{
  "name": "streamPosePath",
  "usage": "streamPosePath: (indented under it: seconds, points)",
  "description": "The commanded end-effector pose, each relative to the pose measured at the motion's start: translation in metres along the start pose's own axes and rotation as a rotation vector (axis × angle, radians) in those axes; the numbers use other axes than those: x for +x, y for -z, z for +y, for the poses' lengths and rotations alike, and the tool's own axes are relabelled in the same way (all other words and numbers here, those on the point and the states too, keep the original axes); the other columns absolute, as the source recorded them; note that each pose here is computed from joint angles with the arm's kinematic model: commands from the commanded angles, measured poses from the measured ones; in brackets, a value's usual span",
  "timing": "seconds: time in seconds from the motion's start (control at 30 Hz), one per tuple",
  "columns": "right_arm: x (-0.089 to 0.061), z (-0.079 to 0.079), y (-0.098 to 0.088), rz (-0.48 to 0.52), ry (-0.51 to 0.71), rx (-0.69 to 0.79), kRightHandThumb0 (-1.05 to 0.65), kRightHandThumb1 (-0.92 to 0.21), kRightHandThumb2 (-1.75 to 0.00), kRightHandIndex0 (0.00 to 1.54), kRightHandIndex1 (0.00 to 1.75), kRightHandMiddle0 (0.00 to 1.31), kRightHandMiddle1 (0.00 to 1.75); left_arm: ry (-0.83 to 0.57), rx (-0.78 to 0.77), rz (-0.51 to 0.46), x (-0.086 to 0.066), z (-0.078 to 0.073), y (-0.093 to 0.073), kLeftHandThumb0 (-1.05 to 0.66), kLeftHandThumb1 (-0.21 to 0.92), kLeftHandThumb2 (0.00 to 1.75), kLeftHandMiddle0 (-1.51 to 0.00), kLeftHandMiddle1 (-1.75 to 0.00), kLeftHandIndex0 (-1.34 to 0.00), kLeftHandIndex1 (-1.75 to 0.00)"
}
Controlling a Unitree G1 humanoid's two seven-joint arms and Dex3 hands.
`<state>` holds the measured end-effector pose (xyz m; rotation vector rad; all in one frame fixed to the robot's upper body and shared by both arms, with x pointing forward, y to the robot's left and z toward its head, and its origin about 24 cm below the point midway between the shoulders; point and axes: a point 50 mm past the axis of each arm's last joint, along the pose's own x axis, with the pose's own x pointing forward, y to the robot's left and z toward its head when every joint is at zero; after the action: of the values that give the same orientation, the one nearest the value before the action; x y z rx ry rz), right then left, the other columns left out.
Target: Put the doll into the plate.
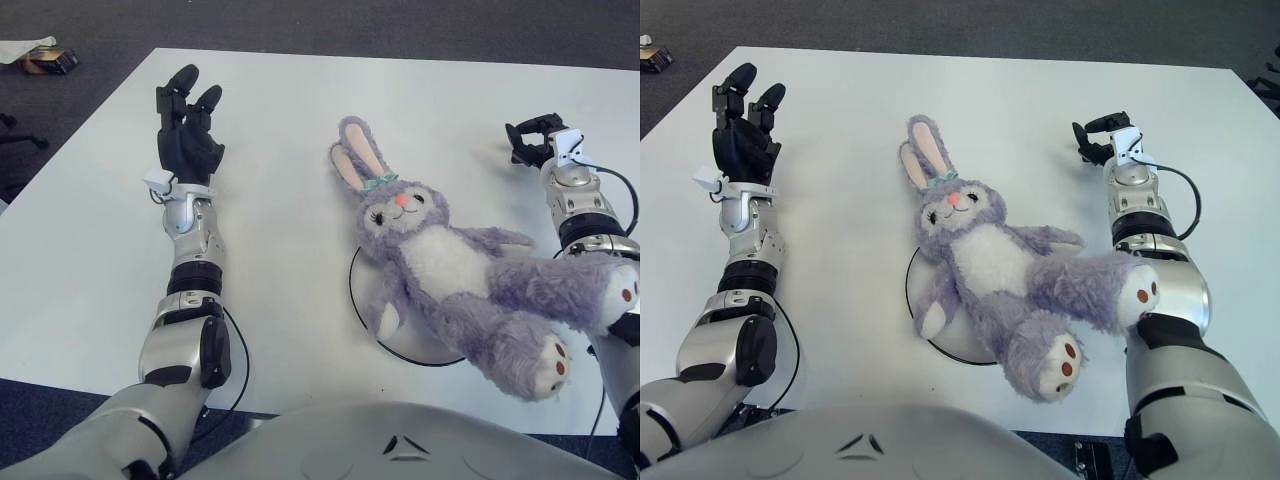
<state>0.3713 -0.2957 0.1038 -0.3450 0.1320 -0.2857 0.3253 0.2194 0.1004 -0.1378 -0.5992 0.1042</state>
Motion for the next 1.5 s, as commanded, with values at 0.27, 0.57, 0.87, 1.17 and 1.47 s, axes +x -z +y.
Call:
streamPosePath:
  seconds: [0.27,0.57,0.87,1.17,1.47]
  points:
    - [-0.006,0.019,-0.005,-0.121,-0.006,0.241,-0.01,-0.74,-0.75,0.41,1.56,0.15,1.75,-0.065,0.036,0.124,-0.002,0.009,0.011,-0.86,0.92,0.93,-0.47,-1.32,-0.11,-1.58]
    - [-0.019,0.036,-0.001,-0.177,-0.003,0.297,-0.01,-0.64,-0.86,0.47,1.54,0.21,1.75,-0.091,0.069,0.293,-0.015,0.014,0.027,-0.72,0.92,0.9,-0.59,-1.59,-0.23,-1.73]
    - [-0.037,0.049,0.012,-0.173,0.001,0.275,-0.01,-0.57,-0.95,0.51,1.52,0.28,1.75,-0.072,0.062,0.405,-0.026,0.006,0.036,-0.43,0.7,0.87,-0.66,-1.73,-0.34,-1.75]
    - [-0.056,0.066,0.034,-0.143,-0.012,0.271,-0.01,-0.54,-0.99,0.53,1.51,0.31,1.75,-0.045,0.112,0.463,-0.035,0.003,0.041,-0.41,0.58,0.99,-0.78,-1.75,-0.41,-1.75]
    - [-0.063,0.073,0.046,-0.121,-0.032,0.252,-0.01,-0.52,-1.0,0.54,1.5,0.31,1.75,0.006,0.157,0.471,-0.042,-0.002,0.04,-0.41,0.56,1.01,-0.84,-1.75,-0.42,-1.75]
